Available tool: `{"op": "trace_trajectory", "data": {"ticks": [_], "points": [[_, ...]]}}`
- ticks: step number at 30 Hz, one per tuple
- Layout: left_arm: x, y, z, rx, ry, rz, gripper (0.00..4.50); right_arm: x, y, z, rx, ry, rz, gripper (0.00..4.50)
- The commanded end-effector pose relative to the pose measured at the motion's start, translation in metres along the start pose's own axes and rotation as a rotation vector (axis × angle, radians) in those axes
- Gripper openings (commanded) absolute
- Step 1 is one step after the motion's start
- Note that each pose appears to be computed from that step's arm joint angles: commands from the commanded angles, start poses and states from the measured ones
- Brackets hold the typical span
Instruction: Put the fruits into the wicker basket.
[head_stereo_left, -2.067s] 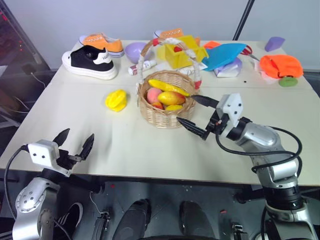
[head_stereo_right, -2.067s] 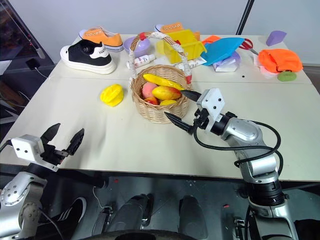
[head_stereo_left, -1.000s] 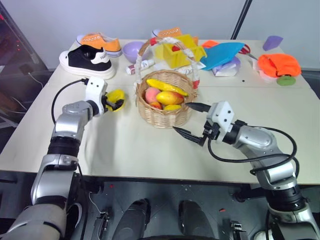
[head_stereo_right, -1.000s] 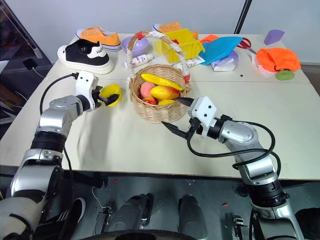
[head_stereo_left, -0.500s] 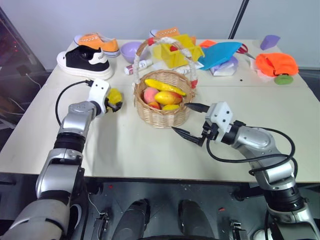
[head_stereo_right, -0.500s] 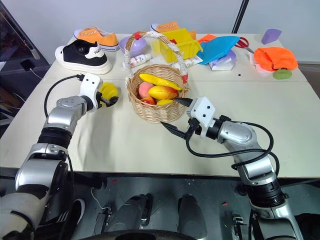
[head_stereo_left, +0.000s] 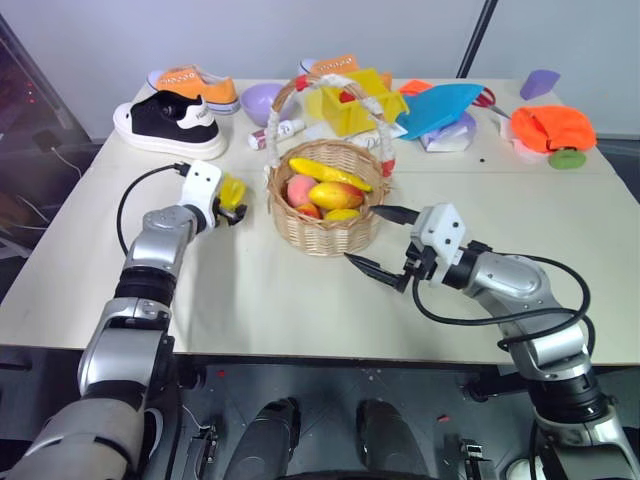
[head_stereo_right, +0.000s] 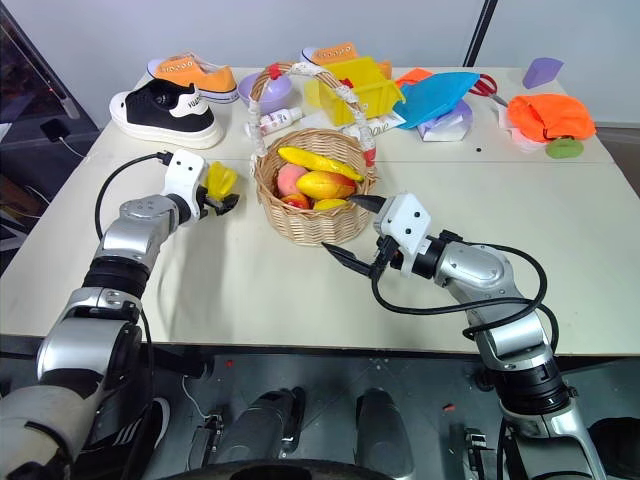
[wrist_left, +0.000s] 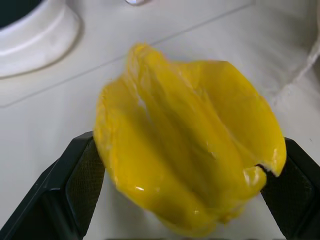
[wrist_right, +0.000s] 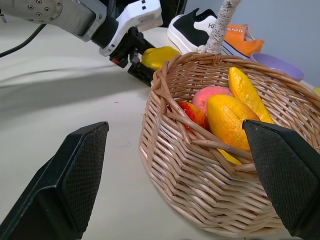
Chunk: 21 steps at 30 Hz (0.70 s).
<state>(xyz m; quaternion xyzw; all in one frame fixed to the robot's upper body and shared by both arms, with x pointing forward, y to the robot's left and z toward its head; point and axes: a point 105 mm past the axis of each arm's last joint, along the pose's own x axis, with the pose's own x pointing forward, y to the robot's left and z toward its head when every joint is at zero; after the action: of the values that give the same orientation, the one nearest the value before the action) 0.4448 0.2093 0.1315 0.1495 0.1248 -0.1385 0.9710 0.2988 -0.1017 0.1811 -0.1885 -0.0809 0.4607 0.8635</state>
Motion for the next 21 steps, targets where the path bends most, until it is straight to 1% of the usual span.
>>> {"op": "trace_trajectory", "data": {"ticks": [1,4,7,8,9,17,21], "points": [[-0.001,0.004,0.018,-0.02,-0.076,0.012,4.5,0.0,-0.003,0.01,-0.038,-0.038,-0.006,4.46],[0.001,-0.002,0.014,-0.026,-0.073,0.002,4.5,0.0,-0.003,0.011,-0.041,-0.04,-0.006,4.46],[0.002,-0.005,0.008,-0.037,-0.065,-0.003,3.66,0.0,-0.004,0.011,-0.045,-0.039,-0.007,4.5],[0.002,-0.005,0.007,-0.036,-0.063,-0.001,3.2,0.0,-0.005,0.01,-0.047,-0.038,-0.008,4.5],[0.002,-0.005,0.006,-0.027,-0.057,0.003,2.94,0.0,-0.005,0.01,-0.048,-0.036,-0.008,4.5],[-0.002,0.003,0.014,-0.033,-0.1,0.026,2.94,0.0,-0.005,0.009,-0.056,-0.032,-0.005,4.5],[-0.019,0.005,0.029,-0.037,-0.19,-0.018,2.94,-0.003,-0.007,0.01,-0.054,-0.034,-0.017,4.5]]}}
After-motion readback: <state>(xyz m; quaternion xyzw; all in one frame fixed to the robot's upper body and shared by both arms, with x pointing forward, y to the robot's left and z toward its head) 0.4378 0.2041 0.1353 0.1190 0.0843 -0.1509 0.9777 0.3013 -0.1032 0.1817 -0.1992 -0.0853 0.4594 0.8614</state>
